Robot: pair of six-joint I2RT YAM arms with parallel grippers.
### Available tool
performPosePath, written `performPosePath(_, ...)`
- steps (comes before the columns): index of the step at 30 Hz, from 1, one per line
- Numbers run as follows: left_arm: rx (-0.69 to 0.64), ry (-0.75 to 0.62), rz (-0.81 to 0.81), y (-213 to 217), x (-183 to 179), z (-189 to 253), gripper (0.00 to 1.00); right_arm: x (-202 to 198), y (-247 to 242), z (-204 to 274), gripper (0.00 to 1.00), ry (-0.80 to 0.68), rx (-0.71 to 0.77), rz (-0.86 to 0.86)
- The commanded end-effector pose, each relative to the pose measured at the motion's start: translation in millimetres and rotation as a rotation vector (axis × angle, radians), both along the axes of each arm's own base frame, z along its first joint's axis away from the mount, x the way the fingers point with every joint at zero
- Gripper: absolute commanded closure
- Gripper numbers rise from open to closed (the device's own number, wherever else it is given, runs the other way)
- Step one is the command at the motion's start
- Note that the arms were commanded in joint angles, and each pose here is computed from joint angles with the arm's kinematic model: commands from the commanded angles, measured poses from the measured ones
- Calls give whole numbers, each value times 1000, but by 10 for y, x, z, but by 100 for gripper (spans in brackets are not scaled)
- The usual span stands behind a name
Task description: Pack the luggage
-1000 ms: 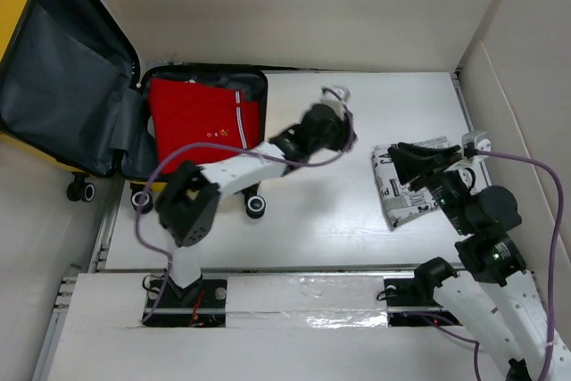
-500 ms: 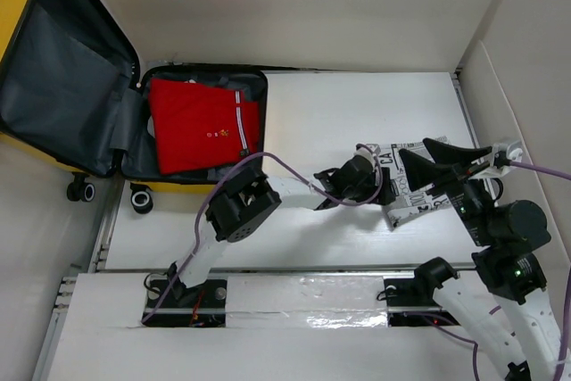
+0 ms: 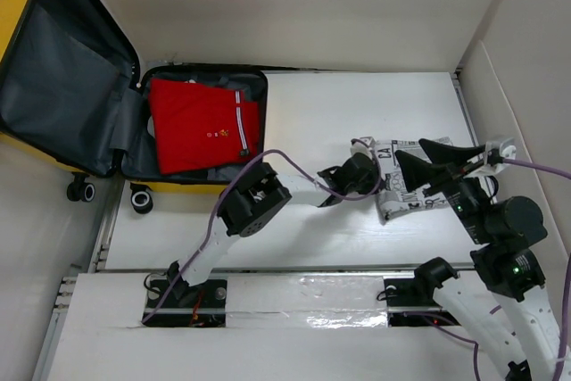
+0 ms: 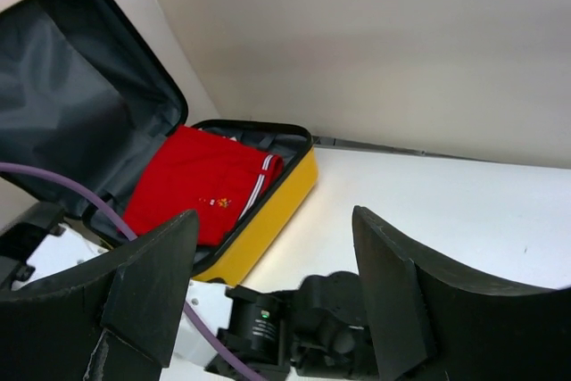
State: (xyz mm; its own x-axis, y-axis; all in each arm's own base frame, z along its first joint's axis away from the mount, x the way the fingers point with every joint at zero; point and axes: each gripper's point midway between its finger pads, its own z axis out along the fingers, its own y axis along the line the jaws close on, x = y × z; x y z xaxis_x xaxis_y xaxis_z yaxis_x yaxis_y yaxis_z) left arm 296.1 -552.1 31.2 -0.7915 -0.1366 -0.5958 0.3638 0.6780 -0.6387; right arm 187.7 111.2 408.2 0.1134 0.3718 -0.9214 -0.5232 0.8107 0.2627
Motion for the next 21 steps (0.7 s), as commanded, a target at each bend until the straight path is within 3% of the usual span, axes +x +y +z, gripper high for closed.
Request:
performPosePath(1, 24, -53, 142, 610, 402, 250, 100, 44, 117, -22, 25, -4, -45, 45)
performPosePath(3, 69, -56, 180, 956, 375, 133, 100, 109, 176, -133, 25, 22, -64, 60)
performPosePath(5, 46, -92, 215, 1155, 406, 351, 100, 175, 237, -220, 24, 42, -77, 75)
performPosePath(6, 81, -76, 219, 1315, 302, 202, 90, 193, 250, -243, 24, 46, -78, 77)
performPosePath(9, 63, -72, 185, 1397, 205, 260, 39, 269, 311, -335, 19, 62, -78, 90)
performPosePath(13, 99, -20, 120, 1341, 103, 43, 32, 335, 386, -392, 19, 77, -83, 113)
performPosePath(21, 79, 52, 84, 1100, 470, -226, 37, 361, 384, -379, 19, 77, -74, 105)
